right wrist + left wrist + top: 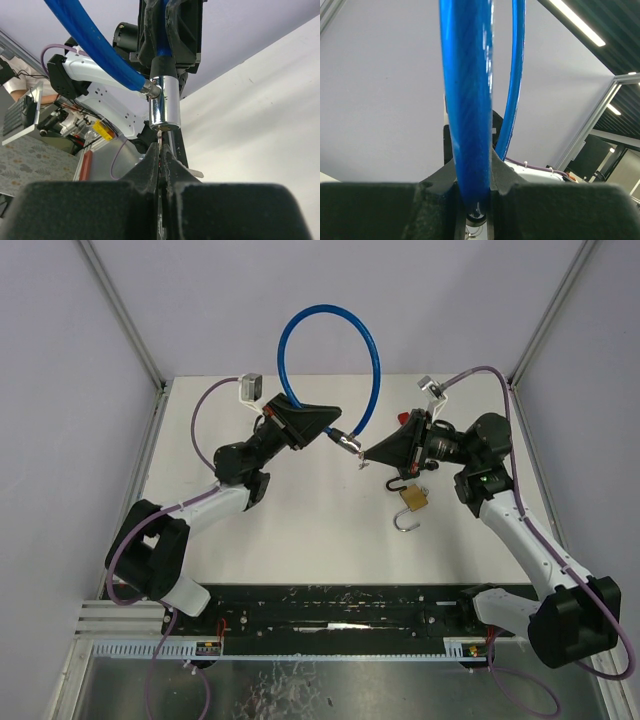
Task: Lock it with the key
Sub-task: Lock the lock.
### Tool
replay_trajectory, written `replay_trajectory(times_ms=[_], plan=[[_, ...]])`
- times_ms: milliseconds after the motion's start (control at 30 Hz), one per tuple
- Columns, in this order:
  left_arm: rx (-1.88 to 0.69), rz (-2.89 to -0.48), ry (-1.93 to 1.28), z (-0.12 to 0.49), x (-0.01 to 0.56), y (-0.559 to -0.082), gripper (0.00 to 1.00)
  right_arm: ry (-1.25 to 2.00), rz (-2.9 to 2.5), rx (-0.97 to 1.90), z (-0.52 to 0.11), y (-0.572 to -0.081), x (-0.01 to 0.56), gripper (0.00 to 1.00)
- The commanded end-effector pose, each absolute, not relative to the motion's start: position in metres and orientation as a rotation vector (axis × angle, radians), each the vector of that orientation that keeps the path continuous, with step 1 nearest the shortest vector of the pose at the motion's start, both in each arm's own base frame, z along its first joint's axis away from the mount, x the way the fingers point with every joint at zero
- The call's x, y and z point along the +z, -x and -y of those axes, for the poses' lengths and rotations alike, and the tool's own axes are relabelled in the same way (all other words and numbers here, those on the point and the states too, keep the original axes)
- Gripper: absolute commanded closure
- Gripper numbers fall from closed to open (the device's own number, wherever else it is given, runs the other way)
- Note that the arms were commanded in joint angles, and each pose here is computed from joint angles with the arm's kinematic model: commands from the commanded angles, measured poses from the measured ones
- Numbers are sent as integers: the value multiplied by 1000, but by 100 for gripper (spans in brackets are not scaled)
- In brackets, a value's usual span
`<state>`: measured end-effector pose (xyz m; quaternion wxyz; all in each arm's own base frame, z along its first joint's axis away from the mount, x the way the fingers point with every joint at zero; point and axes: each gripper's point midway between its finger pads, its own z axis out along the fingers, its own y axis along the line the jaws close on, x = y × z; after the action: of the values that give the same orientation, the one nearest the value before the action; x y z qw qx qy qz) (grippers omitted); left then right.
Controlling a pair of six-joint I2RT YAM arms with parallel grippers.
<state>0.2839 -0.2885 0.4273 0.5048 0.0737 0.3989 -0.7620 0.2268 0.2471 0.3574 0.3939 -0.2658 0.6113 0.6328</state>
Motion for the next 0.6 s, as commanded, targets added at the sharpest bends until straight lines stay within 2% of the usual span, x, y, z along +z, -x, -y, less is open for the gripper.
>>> replay_trajectory(times_ms=[0,567], plan=[[-1824,-781,-259,273,467,-260,100,689,-1495,1636,-246,-222,374,100],[-1830,-732,-314,276,487,-263,100,569,-1595,1827,-254,-238,382,100]])
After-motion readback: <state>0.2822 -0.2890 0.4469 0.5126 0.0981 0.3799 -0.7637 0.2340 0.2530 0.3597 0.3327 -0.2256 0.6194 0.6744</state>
